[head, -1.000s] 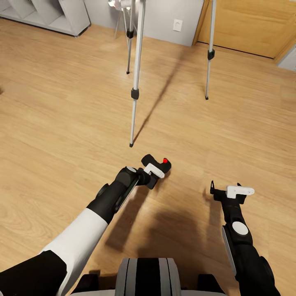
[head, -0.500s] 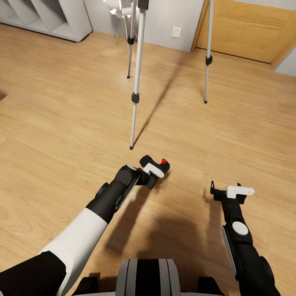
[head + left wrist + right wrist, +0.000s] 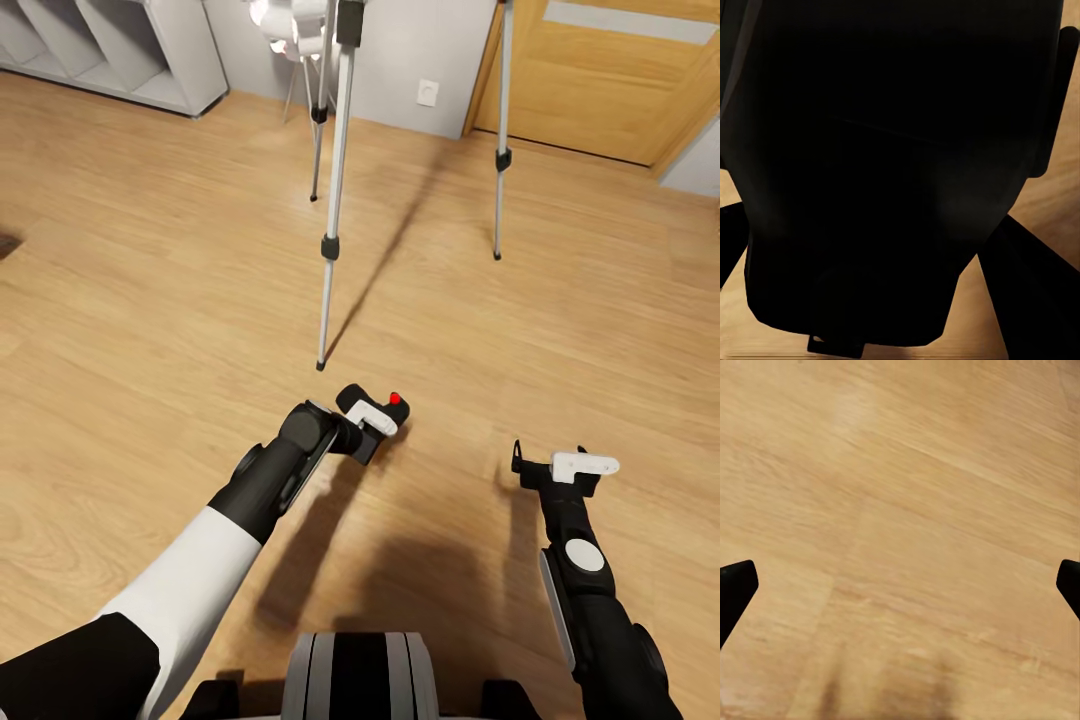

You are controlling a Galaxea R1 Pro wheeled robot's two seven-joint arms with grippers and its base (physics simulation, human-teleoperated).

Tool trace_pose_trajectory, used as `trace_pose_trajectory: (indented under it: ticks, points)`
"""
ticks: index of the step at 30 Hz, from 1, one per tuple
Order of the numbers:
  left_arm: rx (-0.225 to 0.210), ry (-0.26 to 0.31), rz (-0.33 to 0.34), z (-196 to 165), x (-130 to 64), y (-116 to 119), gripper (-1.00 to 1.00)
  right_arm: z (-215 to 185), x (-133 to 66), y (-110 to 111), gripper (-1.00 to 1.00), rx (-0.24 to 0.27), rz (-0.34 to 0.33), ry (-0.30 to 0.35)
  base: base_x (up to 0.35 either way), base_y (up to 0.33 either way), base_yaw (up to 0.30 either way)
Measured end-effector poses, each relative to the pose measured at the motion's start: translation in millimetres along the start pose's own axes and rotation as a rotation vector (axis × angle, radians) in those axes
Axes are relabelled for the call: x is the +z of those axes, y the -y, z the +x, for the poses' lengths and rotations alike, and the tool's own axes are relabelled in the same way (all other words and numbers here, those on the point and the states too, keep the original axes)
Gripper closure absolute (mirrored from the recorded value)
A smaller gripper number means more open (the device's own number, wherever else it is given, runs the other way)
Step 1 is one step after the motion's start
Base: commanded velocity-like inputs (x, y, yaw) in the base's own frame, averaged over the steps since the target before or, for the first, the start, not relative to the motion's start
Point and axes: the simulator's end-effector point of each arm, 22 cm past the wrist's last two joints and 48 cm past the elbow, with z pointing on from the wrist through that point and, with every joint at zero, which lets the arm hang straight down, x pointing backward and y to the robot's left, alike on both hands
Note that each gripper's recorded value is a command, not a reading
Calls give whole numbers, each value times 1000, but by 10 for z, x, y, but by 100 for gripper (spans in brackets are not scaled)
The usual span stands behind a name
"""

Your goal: Attach the digital camera to the camera tripod in the bedroom.

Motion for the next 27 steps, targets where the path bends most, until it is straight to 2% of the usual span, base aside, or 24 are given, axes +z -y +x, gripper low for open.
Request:
trace_pose_trajectory:
  ticks: [8, 10, 11, 15, 26, 27]
  points:
    - [2, 15, -6, -97, -155, 14, 100, -201, -39, 59, -100, 11, 7, 32, 0, 0, 0]
    - [-13, 29, 16, -153, -212, 73, 100, -266, -54, 74, -100, 14, 9, 43, 0, 0, 0]
    - [-37, 46, 53, -208, -248, 156, 100, -296, -61, 77, -100, 16, 9, 47, 0, 0, 0]
    - [-50, 74, 77, -310, -354, 224, 100, -408, -88, 106, -100, 22, 12, 66, 0, 0, 0]
    - [-33, 112, 64, -489, -605, 258, 100, -674, -165, 171, -100, 36, 18, 109, 0, 0, 0]
    - [-25, 123, 72, -539, -631, 285, 100, -698, -159, 122, -100, 44, 11, 108, 0, 0, 0]
